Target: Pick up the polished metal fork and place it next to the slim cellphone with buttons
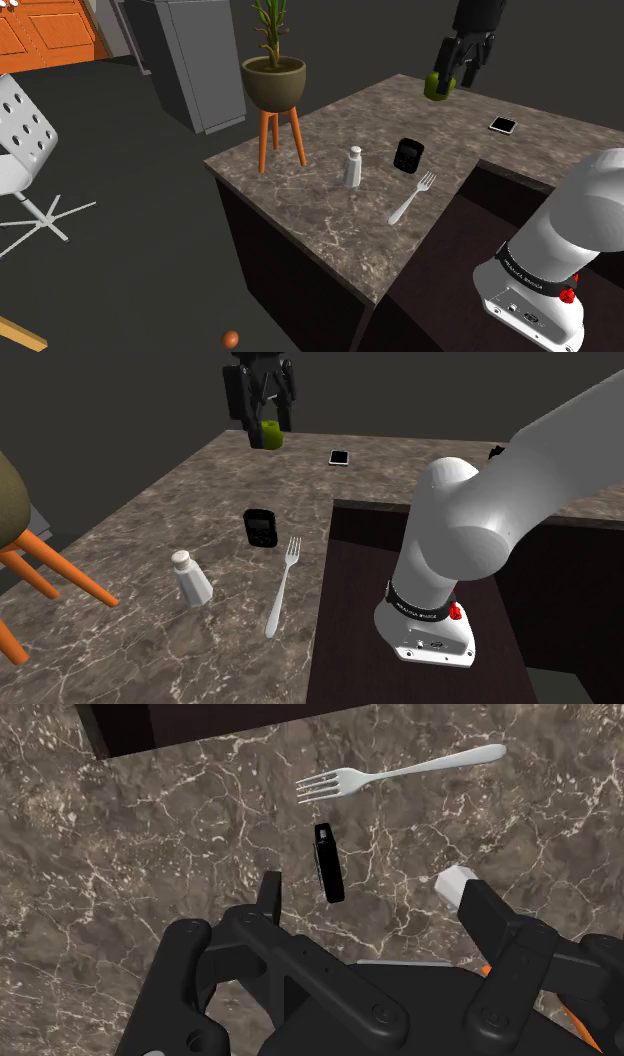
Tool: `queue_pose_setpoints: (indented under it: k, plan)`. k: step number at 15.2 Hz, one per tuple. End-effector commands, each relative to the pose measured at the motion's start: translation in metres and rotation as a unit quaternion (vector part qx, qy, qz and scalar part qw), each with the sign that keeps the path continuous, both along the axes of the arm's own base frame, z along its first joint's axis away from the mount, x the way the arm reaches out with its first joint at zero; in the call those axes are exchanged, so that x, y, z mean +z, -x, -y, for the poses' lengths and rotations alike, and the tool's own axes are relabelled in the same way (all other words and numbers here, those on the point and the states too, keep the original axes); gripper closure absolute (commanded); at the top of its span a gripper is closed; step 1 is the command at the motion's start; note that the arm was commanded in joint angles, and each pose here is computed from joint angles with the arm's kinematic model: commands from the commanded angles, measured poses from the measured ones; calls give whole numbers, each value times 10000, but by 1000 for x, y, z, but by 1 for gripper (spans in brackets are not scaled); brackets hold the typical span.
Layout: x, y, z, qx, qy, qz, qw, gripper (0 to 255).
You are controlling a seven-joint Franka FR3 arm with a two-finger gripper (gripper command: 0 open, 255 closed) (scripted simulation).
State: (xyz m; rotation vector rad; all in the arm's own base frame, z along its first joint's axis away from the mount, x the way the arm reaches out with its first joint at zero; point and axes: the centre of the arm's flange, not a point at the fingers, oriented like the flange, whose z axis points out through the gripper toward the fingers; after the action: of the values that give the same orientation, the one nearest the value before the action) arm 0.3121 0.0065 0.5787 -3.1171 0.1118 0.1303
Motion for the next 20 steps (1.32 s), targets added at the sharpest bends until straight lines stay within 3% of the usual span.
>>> queue_pose_setpoints:
  k: [1, 2, 4, 6, 8, 10, 12, 14, 17, 18, 20]
  plan:
    - [0, 0, 0, 0, 0, 0, 10000, 0]
    - [-13, 5, -1, -415, 33, 37, 9991, 0]
    - [-38, 13, -4, -1243, 100, 110, 9921, 0]
    - [-64, 21, -8, -2062, 165, 183, 9782, 0]
    - [-89, 28, -12, -2866, 230, 254, 9574, 0]
    - [-115, 34, -18, -3650, 292, 324, 9300, 0]
    - [-141, 38, -23, -4409, 353, 391, 8960, 0]
    - [-168, 41, -30, -5137, 411, 456, 8558, 0]
    - [-207, 42, -39, -6160, 493, 546, 7843, 0]
    - [-211, 42, -39, -6256, 501, 555, 7765, 0]
    - [-221, 42, -39, -6256, 501, 555, 7765, 0]
